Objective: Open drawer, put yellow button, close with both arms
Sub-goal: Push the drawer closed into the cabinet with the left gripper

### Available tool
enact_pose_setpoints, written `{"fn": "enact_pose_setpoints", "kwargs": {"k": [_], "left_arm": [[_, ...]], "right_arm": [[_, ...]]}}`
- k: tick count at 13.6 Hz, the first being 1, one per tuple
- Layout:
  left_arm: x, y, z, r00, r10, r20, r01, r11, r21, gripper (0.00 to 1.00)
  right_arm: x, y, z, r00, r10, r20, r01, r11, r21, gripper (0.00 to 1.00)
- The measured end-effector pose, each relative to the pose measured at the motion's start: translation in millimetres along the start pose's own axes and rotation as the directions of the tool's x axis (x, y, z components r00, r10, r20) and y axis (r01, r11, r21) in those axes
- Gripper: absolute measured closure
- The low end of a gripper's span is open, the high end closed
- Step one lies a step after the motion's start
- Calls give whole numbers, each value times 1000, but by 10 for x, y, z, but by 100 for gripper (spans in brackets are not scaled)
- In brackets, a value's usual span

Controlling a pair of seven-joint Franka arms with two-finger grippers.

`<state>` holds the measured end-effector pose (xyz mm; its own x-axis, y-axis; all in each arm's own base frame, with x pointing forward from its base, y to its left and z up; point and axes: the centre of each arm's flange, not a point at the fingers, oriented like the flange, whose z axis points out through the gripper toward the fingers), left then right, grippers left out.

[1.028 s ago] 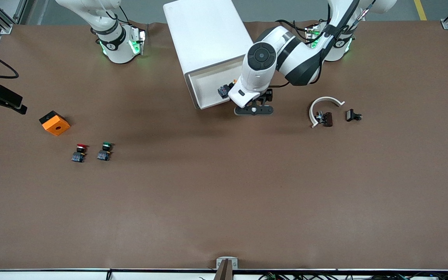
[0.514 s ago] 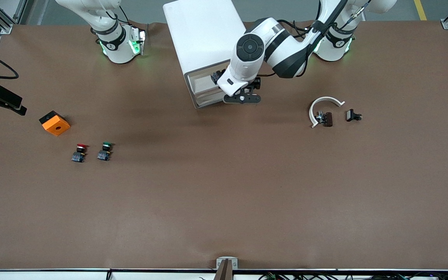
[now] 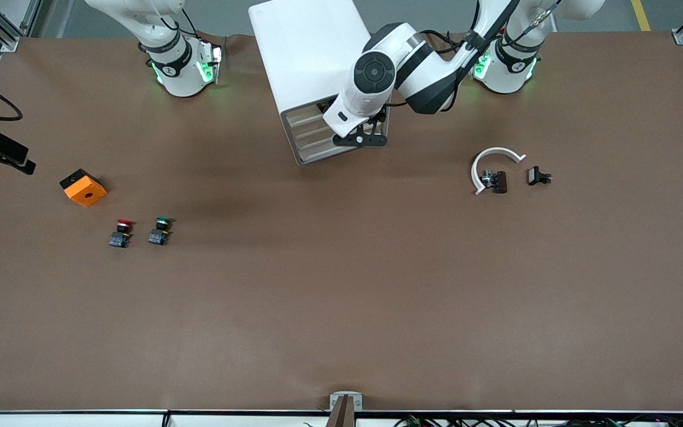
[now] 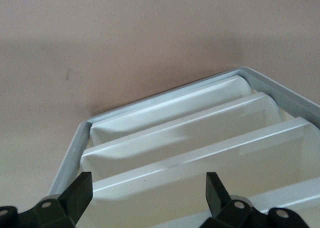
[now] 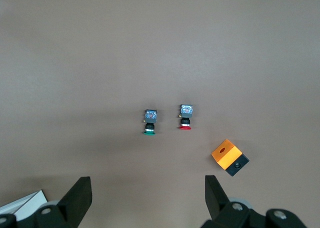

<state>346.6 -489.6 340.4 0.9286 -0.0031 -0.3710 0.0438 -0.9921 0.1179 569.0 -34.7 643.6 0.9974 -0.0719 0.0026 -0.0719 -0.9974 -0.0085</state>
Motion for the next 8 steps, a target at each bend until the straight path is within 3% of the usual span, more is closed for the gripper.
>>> {"fn": "enact_pose_setpoints", "kwargs": {"k": [4,8], "left_arm": [[26,10,95,999,-24,33,24,1000,-15,0],[141,2,-70,998,-62,20,63,997,-50,0]], "right_arm": [[20,-21,35,1000,-4,5,4,1000,1,0],[22,-30,36,1000,-5,5,5,1000,1,0]]}}
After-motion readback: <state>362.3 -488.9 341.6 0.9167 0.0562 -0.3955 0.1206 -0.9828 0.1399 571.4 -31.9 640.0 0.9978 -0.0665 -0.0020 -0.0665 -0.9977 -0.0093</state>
